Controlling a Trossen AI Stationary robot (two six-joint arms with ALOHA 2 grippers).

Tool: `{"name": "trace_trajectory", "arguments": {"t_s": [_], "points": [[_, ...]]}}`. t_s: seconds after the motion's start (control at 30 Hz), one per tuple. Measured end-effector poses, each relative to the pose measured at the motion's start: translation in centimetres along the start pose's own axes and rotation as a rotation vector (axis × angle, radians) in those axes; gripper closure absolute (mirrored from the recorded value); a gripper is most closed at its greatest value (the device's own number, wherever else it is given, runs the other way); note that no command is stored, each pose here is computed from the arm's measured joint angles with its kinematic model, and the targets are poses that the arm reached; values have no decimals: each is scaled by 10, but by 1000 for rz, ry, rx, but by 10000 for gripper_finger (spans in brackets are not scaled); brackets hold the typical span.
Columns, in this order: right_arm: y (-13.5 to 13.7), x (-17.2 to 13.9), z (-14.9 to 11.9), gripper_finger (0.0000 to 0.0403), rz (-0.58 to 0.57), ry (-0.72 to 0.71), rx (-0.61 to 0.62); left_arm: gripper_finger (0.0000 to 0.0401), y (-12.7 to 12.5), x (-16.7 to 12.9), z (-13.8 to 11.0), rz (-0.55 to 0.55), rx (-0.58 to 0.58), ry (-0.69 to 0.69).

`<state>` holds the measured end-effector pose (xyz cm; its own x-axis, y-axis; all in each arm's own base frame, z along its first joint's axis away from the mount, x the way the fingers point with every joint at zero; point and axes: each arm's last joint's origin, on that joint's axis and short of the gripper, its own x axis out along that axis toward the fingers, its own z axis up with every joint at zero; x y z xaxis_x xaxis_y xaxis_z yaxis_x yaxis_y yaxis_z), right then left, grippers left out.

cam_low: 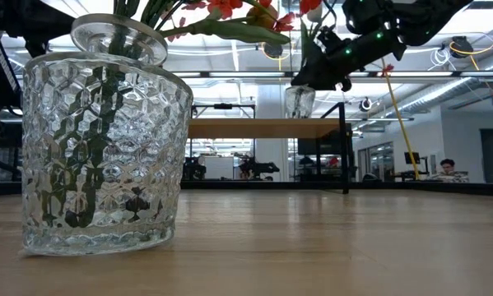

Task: Pick and place flowers into a vace then onto a shelf
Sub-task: Put the right transparent vase with flowers on the shelf, then put the transparent vase with flowers on the shelf

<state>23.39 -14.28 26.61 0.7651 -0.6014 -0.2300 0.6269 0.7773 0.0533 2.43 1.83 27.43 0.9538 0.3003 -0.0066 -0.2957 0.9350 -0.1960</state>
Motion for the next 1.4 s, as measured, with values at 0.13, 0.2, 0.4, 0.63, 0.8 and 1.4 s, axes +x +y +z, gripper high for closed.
{"name": "trace_trajectory", "arguments": {"t_s": [0.13, 0.2, 0.4, 0.63, 0.8, 1.4], "points": [[-3, 0, 0, 206, 37, 16, 30, 359, 0, 0, 0, 0, -2, 0], [-4, -1, -1, 206, 31, 33, 51, 359, 0, 0, 0, 0, -2, 0], [-4, 0, 1, 206, 34, 6, 65, 359, 0, 0, 0, 0, -2, 0], [-4, 0, 5, 206, 38, -39, 65, 359, 0, 0, 0, 0, -2, 0], [-4, 0, 5, 206, 37, -37, 61, 359, 0, 0, 0, 0, -2, 0], [9, -81, 50, 206, 108, -243, 317, 359, -3, -1, 22, 55, -406, -30]]}}
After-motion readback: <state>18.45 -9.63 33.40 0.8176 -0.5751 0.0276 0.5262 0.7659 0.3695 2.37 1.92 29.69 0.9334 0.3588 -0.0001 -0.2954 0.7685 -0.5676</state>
